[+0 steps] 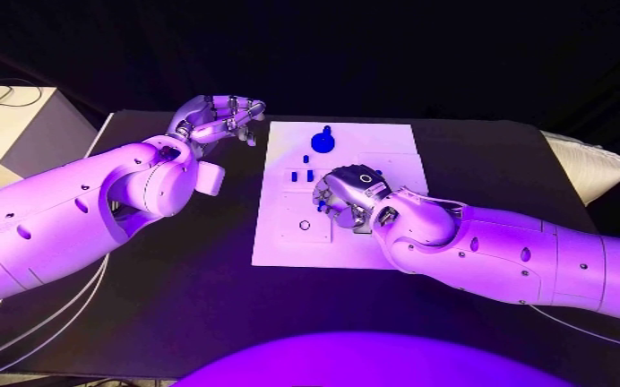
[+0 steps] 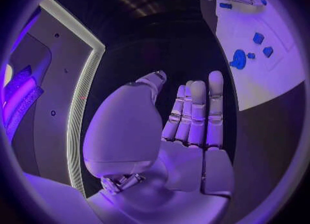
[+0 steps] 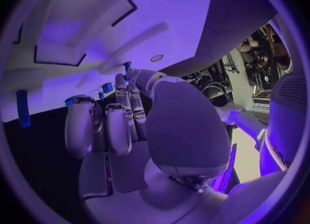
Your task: Assemble the parts on the task board
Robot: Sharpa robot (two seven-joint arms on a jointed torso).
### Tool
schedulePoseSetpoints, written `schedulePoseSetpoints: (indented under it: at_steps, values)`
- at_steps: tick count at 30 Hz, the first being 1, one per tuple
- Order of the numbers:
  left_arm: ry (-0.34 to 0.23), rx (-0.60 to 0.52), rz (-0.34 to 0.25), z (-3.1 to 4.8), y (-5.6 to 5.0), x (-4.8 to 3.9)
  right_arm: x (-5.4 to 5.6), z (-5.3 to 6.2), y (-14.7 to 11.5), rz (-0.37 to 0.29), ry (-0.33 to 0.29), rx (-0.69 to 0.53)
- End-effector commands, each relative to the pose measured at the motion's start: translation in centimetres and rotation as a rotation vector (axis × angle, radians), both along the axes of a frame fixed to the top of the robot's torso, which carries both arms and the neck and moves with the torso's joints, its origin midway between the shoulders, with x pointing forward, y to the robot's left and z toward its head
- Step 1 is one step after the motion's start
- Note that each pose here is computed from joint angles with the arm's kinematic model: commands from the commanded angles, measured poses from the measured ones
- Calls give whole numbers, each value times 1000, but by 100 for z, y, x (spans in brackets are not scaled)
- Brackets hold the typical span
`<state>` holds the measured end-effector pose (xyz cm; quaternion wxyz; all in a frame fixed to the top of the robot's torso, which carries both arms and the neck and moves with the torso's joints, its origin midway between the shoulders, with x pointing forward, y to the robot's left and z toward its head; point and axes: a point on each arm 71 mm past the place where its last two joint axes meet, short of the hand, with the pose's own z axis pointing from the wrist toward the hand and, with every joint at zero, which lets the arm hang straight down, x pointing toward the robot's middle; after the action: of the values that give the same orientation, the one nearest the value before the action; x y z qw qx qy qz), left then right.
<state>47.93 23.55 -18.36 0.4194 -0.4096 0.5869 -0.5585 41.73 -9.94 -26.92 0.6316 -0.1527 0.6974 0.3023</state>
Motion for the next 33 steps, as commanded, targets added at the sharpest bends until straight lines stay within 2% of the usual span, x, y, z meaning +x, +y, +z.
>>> schedulePoseSetpoints:
  at_steps: [1,20,33]
  values:
    - [0,-8,-4,7,-10,-2,2,-22,5,5,1,-23]
    - [1,-7,-2,5,-6,0,-19,-71,32,30,32,-38]
    - [3,-5,-1,3,2,0,-8,-64,-13,20,22,-11]
